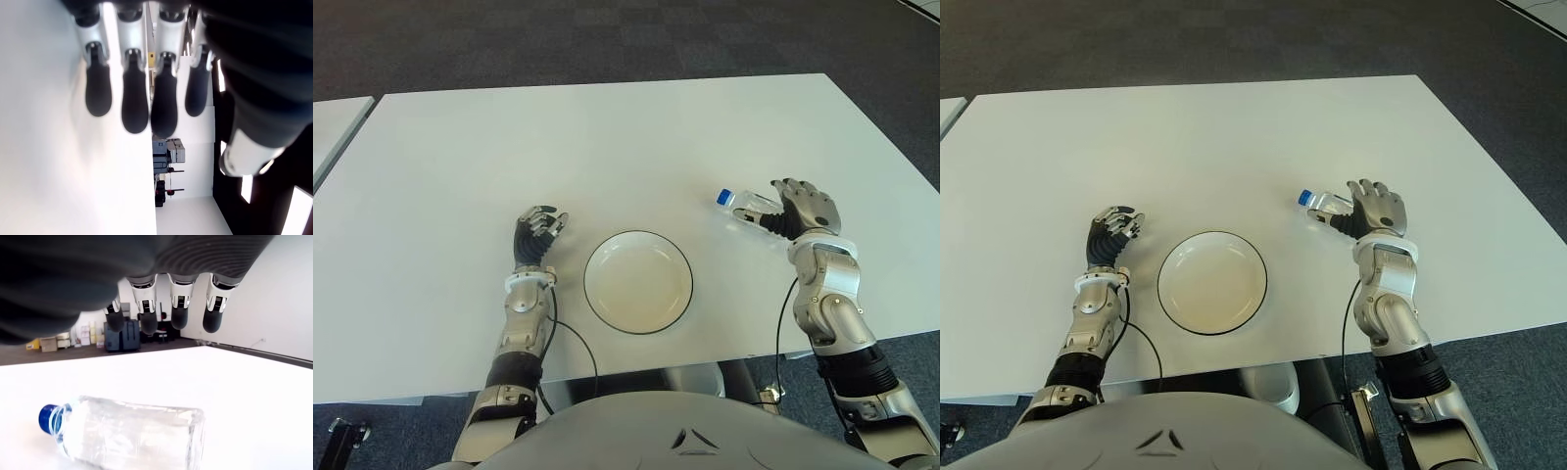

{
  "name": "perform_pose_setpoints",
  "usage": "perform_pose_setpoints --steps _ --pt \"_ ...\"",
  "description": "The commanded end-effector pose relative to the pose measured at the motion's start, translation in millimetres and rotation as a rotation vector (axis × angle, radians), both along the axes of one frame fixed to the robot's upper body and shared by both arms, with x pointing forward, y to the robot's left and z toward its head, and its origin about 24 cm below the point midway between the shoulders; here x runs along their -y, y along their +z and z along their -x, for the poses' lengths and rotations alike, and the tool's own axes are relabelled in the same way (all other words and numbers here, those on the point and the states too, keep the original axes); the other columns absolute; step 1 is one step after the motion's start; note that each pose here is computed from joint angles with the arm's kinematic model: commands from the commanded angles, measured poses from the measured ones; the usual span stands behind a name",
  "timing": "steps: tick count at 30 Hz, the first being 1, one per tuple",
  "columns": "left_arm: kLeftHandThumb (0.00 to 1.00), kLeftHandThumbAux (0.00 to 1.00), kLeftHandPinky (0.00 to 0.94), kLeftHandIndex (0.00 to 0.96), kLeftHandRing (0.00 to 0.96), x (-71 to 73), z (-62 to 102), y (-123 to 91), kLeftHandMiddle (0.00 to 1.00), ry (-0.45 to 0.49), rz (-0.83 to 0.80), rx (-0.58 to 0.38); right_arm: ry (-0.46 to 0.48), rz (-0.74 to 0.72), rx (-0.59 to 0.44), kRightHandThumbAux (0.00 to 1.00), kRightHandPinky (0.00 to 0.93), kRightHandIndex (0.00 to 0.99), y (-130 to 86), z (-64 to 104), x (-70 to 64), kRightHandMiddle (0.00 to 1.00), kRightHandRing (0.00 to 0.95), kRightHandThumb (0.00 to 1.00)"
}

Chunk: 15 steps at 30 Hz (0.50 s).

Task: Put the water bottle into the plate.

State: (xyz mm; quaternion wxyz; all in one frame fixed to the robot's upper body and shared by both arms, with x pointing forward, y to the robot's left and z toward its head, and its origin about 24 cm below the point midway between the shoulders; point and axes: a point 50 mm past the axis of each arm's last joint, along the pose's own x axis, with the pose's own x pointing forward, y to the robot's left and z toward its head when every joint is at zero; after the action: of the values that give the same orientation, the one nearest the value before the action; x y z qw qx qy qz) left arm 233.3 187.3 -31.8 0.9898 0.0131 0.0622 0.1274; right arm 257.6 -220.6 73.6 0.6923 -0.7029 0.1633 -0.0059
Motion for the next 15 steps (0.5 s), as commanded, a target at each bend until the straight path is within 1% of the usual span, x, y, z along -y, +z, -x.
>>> perform_pose_setpoints --steps 1,6,8,11,12,15 --pt "0.705 0.713 0.575 0.433 0.598 -1.2 12.5 -16.5 0.613 0.006 0.013 -0.088 0.029 0.007 -0.018 0.165 0.000 0.000 -7.1 -6.4 -4.0 0.000 0.000 0.562" --pt "0.705 0.713 0.582 0.433 0.604 -1.8 12.9 -16.9 0.619 0.006 0.019 -0.085 0.030 0.018 0.019 0.178 0.000 0.000 -3.2 -6.1 -2.9 0.000 0.000 0.586" --pt "0.706 0.712 0.586 0.433 0.610 -2.2 13.1 -17.2 0.624 0.005 0.021 -0.085 0.024 0.019 0.043 0.193 0.000 0.000 -3.4 -6.4 -2.8 0.000 0.000 0.611" --pt "0.706 0.712 0.591 0.433 0.615 -2.6 13.2 -17.3 0.628 0.005 0.019 -0.083 0.017 0.019 0.064 0.216 0.049 0.000 -4.8 -7.0 -2.9 0.000 0.000 0.647" --pt "0.706 0.713 0.590 0.433 0.614 -2.7 13.2 -17.4 0.628 0.006 0.017 -0.084 0.017 0.019 0.071 0.225 0.084 0.000 -5.3 -7.2 -3.0 0.000 0.000 0.663" --pt "0.706 0.713 0.586 0.433 0.611 -3.3 13.5 -17.6 0.626 0.012 0.011 -0.089 0.022 0.013 0.090 0.241 0.152 0.000 -7.2 -7.3 -4.6 0.000 0.000 0.689"
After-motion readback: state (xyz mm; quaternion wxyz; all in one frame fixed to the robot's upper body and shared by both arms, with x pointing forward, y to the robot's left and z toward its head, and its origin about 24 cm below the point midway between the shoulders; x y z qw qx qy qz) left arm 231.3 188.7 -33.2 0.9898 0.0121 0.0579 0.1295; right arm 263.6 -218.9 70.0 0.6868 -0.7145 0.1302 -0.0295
